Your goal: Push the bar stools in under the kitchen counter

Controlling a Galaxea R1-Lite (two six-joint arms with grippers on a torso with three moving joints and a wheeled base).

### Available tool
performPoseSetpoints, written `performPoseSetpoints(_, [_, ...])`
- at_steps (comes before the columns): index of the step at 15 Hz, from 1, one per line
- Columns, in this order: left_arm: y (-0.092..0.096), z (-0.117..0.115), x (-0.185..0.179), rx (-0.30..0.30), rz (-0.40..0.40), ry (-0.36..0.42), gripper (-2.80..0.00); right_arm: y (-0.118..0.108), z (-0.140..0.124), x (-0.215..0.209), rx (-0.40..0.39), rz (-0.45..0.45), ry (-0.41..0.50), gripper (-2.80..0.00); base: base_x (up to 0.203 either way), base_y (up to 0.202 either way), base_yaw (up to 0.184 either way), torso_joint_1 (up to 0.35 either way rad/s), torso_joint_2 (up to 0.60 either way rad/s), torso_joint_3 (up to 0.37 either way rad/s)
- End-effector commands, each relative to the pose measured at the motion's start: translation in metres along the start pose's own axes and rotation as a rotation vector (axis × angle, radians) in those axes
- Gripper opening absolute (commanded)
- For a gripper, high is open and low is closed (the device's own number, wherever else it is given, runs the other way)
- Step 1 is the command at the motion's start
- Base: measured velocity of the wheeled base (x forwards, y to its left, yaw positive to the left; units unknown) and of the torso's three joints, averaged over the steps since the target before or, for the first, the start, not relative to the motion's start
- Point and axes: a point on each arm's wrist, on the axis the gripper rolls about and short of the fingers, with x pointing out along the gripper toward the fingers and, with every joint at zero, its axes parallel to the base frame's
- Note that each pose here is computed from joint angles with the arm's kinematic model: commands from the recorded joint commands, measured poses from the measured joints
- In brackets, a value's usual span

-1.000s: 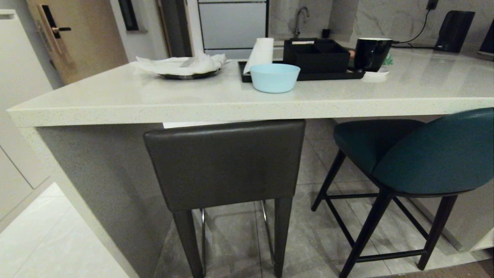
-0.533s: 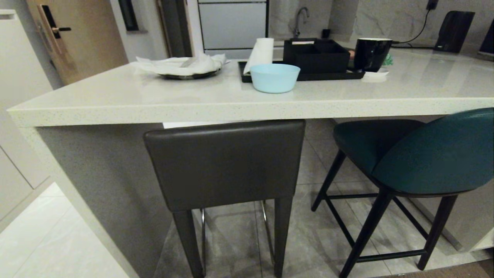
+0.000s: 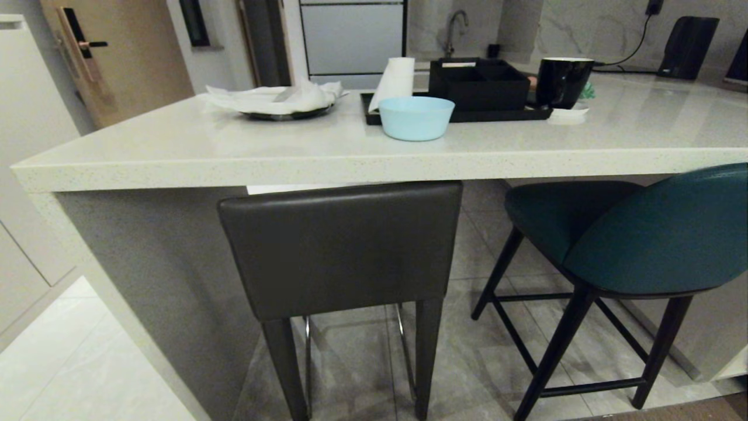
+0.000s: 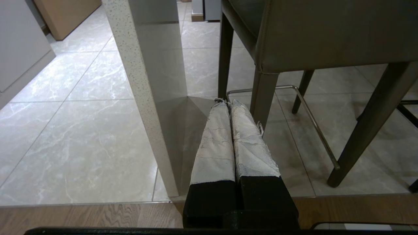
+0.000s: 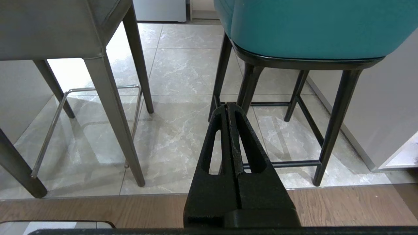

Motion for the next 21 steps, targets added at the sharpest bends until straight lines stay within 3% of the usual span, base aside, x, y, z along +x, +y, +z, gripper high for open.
performPoseSetpoints(1, [0.0000, 0.0001, 0.0000, -0.001, 0.001, -0.001, -2.80, 0.0000, -0.0001, 0.0001, -0.001, 0.001, 0.003, -2.80, 0.000, 0.000, 0.000, 0.000, 0.00, 0.000])
performPoseSetpoints(9, [0.0000, -0.0001, 0.0002, -0.007, 0.004, -0.001, -2.80, 0.0000, -0.0001, 0.0001, -0.001, 0.001, 0.003, -2.80, 0.000, 0.000, 0.000, 0.000, 0.00, 0.000])
performPoseSetpoints(12, [0.0001, 0.0008, 0.0016, -0.030, 0.004, -0.046, -2.80, 0.0000, -0.0001, 0.0001, -0.003, 0.001, 0.003, -2.80, 0.000, 0.000, 0.000, 0.000, 0.00, 0.000])
performPoseSetpoints(17, [0.0001, 0.0010, 0.0017, -0.030, 0.005, -0.048, -2.80, 0.0000, -0.0002, 0.0001, -0.005, -0.002, 0.004, -2.80, 0.000, 0.000, 0.000, 0.000, 0.00, 0.000])
performPoseSetpoints(21, [0.0001, 0.0009, 0.0016, -0.030, 0.005, -0.049, -2.80, -0.0006, 0.0003, 0.0000, 0.063, -0.024, 0.002, -2.80, 0.000, 0.000, 0.000, 0.000, 0.00, 0.000])
